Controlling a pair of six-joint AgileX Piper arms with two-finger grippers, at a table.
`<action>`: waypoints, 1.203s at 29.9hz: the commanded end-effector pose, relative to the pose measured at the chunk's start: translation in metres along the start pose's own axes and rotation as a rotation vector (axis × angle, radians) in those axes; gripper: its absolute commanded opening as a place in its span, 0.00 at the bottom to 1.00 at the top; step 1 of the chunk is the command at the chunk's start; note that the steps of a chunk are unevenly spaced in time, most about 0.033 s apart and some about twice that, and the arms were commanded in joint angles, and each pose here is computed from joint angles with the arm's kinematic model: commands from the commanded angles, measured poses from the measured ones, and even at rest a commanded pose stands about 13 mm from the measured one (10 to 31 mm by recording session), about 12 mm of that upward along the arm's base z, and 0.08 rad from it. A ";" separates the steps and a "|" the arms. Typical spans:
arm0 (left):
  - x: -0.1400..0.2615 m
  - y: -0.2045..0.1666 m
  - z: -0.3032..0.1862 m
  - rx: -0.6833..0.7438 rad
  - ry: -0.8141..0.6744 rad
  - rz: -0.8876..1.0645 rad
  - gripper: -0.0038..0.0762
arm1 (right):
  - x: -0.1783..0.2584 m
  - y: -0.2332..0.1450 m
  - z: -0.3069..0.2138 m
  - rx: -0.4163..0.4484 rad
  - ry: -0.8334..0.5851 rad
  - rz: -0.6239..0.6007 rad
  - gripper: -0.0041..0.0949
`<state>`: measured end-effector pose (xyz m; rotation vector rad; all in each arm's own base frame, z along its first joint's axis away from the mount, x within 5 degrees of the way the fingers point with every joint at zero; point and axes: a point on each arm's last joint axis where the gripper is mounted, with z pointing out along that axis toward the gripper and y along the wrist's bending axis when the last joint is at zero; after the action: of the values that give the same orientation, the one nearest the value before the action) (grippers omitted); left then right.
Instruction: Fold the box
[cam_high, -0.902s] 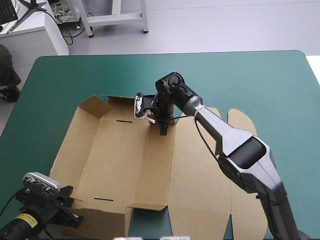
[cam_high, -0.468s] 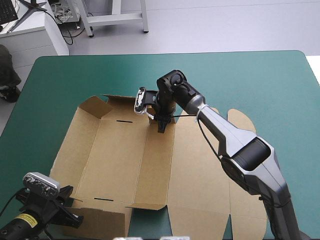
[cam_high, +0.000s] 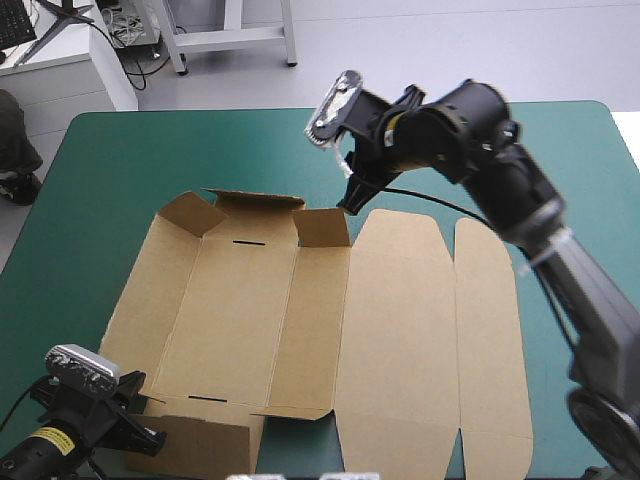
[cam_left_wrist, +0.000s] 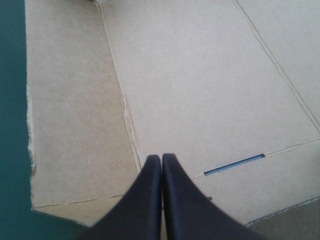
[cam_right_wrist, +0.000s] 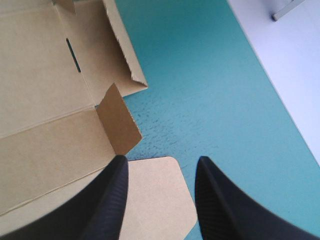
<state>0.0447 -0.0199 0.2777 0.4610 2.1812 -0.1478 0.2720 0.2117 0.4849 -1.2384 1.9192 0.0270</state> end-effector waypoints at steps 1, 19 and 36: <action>-0.012 0.002 -0.004 -0.020 -0.078 -0.001 0.04 | 0.013 -0.001 -0.086 0.076 -0.117 0.072 0.35; -0.012 0.002 -0.004 -0.018 -0.079 -0.007 0.04 | 0.240 0.109 -0.183 0.168 -0.274 0.436 0.03; -0.012 0.000 -0.005 0.005 -0.079 -0.030 0.36 | 0.328 0.164 -0.135 0.137 -0.363 0.571 0.04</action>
<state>0.0444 -0.0209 0.2779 0.4506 2.1817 -0.1678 0.0027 -0.0102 0.2826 -0.5283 1.9416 0.3764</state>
